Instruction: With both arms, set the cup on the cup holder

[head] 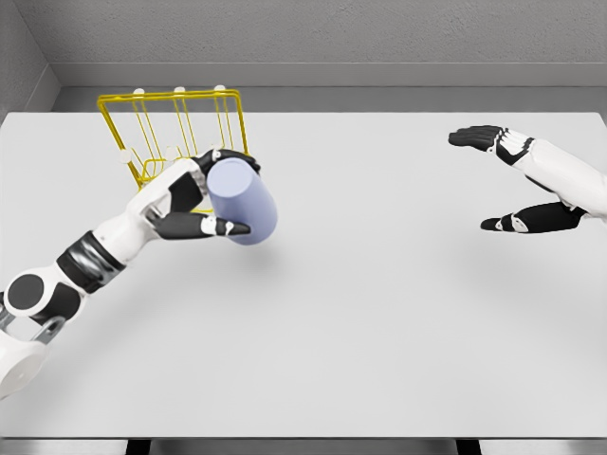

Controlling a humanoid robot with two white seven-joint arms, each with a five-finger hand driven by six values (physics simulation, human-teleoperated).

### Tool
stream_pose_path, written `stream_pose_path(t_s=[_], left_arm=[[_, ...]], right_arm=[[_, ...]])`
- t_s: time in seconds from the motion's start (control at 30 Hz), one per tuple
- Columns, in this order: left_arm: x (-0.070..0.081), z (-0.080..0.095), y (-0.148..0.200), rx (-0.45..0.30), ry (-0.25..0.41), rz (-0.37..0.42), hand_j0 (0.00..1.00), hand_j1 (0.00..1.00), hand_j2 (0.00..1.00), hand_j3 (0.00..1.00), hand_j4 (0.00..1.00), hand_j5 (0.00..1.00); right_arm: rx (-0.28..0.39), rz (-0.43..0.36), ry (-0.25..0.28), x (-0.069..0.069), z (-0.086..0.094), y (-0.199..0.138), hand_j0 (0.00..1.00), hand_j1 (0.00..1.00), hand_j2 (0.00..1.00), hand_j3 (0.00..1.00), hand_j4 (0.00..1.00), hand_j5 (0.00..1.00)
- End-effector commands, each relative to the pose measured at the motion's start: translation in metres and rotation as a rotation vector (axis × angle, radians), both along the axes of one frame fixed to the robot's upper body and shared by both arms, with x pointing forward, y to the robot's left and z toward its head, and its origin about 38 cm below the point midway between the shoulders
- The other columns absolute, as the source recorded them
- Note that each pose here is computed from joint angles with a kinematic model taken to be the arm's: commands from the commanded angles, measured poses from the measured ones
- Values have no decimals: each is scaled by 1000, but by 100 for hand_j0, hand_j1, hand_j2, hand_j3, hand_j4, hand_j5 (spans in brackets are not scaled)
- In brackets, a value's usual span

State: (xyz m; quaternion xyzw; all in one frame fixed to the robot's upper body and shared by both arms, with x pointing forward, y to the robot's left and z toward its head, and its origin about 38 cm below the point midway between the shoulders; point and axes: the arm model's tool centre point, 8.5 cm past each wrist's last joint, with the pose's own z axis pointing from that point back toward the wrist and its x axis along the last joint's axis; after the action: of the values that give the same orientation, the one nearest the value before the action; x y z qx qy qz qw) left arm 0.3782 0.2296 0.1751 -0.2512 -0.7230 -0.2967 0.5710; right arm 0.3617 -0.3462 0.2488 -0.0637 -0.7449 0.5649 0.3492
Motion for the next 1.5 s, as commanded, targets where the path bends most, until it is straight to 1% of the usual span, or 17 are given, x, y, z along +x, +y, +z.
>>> stream_pose_path(t_s=[0.0, 0.2, 0.27, 0.53, 0.63, 0.8, 0.83, 0.97, 1.1, 1.33, 1.47], left_arm=[[0, 11, 9, 4, -17, 6, 65, 65, 65, 65, 65, 65], [8, 31, 29, -6, -44, 45, 65, 65, 65, 65, 65, 65], [10, 35, 32, -4, -55, 52, 65, 65, 65, 65, 65, 65], [14, 41, 43, -1, -71, 81, 65, 65, 65, 65, 65, 65], [19, 46, 44, -3, -83, 91, 65, 65, 65, 65, 65, 65], [30, 47, 52, 0, -83, 123, 65, 65, 65, 65, 65, 65], [32, 49, 52, 0, -89, 124, 65, 65, 65, 65, 65, 65], [35, 51, 54, 1, -93, 131, 65, 65, 65, 65, 65, 65], [38, 55, 52, -5, -100, 132, 65, 65, 65, 65, 65, 65], [51, 55, 50, -19, -100, 149, 65, 65, 65, 65, 65, 65], [56, 54, 44, -30, -98, 146, 65, 65, 65, 65, 65, 65]], right_arm=[[7, -1, 3, 0, 0, -1, 100, 100, 100, 100, 100, 100], [7, -1, 3, 0, 0, -1, 100, 100, 100, 100, 100, 100], [7, -1, 3, 0, 0, -1, 100, 100, 100, 100, 100, 100], [9, -1, 3, 0, 0, 0, 100, 100, 100, 100, 100, 100], [9, -1, 3, 0, 0, 0, 100, 100, 100, 100, 100, 100], [9, -2, 4, 0, 0, -1, 100, 100, 100, 100, 100, 100], [9, -2, 4, 0, 0, -1, 100, 100, 100, 100, 100, 100], [8, -2, 4, 0, 0, -1, 100, 100, 100, 100, 100, 100], [8, -2, 4, 0, 0, -1, 100, 100, 100, 100, 100, 100], [9, -2, 4, 0, 0, -1, 100, 100, 100, 100, 100, 100], [8, -3, 5, 1, 0, -1, 100, 100, 100, 100, 100, 100]])
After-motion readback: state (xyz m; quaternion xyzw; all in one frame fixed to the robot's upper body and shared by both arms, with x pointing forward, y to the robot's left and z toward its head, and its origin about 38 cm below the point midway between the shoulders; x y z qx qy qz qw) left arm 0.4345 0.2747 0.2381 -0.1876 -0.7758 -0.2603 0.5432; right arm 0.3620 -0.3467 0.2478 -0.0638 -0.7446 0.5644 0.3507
